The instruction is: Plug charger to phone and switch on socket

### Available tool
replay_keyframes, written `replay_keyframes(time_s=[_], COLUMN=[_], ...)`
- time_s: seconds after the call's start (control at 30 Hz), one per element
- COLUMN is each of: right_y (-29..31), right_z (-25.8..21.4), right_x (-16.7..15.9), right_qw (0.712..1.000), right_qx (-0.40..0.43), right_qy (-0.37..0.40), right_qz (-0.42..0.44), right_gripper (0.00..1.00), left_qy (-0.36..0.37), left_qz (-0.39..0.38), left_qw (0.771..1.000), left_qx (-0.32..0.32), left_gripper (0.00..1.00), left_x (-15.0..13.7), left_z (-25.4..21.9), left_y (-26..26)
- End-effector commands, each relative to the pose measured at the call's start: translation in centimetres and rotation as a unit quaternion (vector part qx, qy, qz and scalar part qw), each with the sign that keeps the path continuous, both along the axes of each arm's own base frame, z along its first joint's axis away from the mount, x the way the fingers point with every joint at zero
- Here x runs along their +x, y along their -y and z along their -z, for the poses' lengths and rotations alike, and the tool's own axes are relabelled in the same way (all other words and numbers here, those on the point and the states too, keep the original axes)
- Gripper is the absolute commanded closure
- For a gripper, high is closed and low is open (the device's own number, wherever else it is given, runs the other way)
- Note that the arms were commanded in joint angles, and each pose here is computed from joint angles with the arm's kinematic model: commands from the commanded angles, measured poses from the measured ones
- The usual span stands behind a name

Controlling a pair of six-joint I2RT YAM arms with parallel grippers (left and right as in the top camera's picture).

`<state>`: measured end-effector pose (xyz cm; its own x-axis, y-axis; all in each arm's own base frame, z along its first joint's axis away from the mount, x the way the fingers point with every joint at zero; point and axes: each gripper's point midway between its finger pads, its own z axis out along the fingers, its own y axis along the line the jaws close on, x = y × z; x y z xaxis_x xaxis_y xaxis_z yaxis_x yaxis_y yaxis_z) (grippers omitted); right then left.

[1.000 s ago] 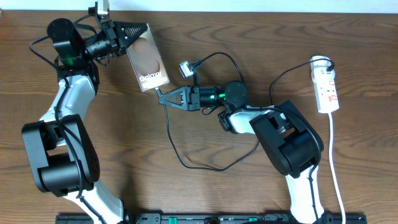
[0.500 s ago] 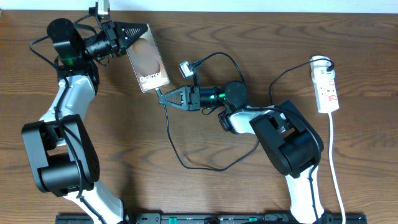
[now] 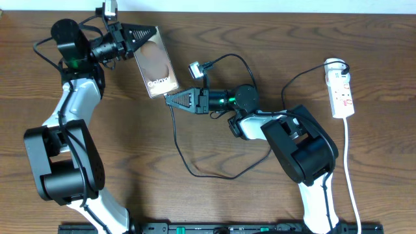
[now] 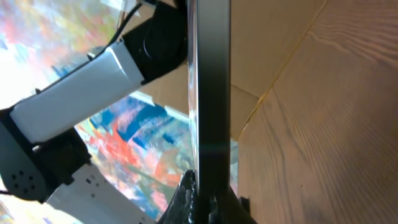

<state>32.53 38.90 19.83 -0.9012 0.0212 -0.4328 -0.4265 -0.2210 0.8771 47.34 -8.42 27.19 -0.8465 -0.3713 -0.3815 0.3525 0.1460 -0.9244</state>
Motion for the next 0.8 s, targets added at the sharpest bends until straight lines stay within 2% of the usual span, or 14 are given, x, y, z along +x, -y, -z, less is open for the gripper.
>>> replay_keyframes(time_s=[0.0, 0.77], right_y=[0.94, 0.95], right_z=[-1.92, -1.94], right_x=[3.31, 3.36], right_qw=[0.995, 0.995], right_qx=[0.044, 0.044], right_qy=[0.015, 0.015], right_qz=[0.089, 0.091], right_gripper=[0.99, 0.99], left_qy=[0.019, 0.019], left_qz=[0.075, 0.061], left_qw=[0.997, 0.998], left_qx=[0.007, 0.006], left_gripper=[0.93, 0.93], left_x=[-2.39, -1.91], left_z=[-1.07, -1.10], left_y=[1.97, 1.87])
